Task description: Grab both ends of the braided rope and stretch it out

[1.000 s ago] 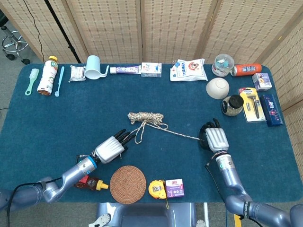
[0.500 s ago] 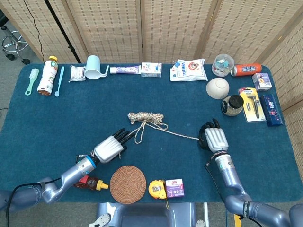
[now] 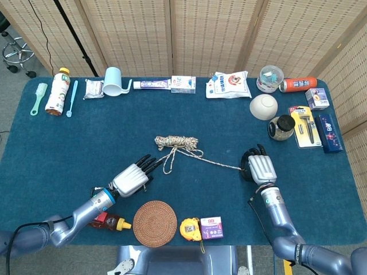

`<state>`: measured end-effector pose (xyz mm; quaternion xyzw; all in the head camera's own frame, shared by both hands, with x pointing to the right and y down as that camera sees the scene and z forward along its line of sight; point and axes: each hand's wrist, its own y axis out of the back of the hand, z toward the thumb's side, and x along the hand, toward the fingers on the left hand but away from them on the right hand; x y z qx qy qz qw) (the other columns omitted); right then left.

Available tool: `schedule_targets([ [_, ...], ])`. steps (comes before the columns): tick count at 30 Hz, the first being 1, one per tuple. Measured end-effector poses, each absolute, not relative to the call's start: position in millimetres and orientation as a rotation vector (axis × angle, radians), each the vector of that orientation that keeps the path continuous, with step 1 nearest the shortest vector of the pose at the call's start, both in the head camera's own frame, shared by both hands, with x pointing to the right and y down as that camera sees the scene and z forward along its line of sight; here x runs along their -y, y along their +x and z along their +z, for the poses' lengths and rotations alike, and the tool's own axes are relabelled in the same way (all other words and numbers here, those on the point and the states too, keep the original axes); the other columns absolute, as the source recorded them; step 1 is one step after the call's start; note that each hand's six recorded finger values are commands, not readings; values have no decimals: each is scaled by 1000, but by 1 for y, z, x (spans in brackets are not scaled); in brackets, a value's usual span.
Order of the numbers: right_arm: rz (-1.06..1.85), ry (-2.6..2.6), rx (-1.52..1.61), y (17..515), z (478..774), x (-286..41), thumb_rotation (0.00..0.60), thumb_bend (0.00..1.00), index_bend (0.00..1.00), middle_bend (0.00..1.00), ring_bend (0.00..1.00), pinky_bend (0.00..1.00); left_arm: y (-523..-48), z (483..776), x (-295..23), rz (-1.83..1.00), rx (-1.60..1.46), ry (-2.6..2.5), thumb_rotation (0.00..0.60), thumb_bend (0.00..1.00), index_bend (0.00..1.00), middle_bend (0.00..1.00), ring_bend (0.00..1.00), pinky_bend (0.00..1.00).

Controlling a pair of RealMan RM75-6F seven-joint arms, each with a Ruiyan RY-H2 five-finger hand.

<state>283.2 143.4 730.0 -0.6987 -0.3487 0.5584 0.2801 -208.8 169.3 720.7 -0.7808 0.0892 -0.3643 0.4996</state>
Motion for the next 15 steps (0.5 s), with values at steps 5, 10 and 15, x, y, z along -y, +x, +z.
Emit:
schedule_targets([
  [5, 1497, -1874, 934, 283, 730, -144, 600, 513, 642, 359, 197, 0, -211, 720, -168, -884, -224, -1886, 600, 394, 624, 69, 0, 0],
  [10, 1497, -1875, 934, 283, 730, -143, 600, 513, 642, 359, 197, 0, -213, 719, -167, -883, -224, -1885, 600, 390, 652, 73, 0, 0],
  [15, 1495, -1876, 931, 282, 729, -143, 600, 513, 644, 361, 199, 0, -214, 717, -166, -884, -231, -1886, 600, 389, 668, 73, 0, 0],
])
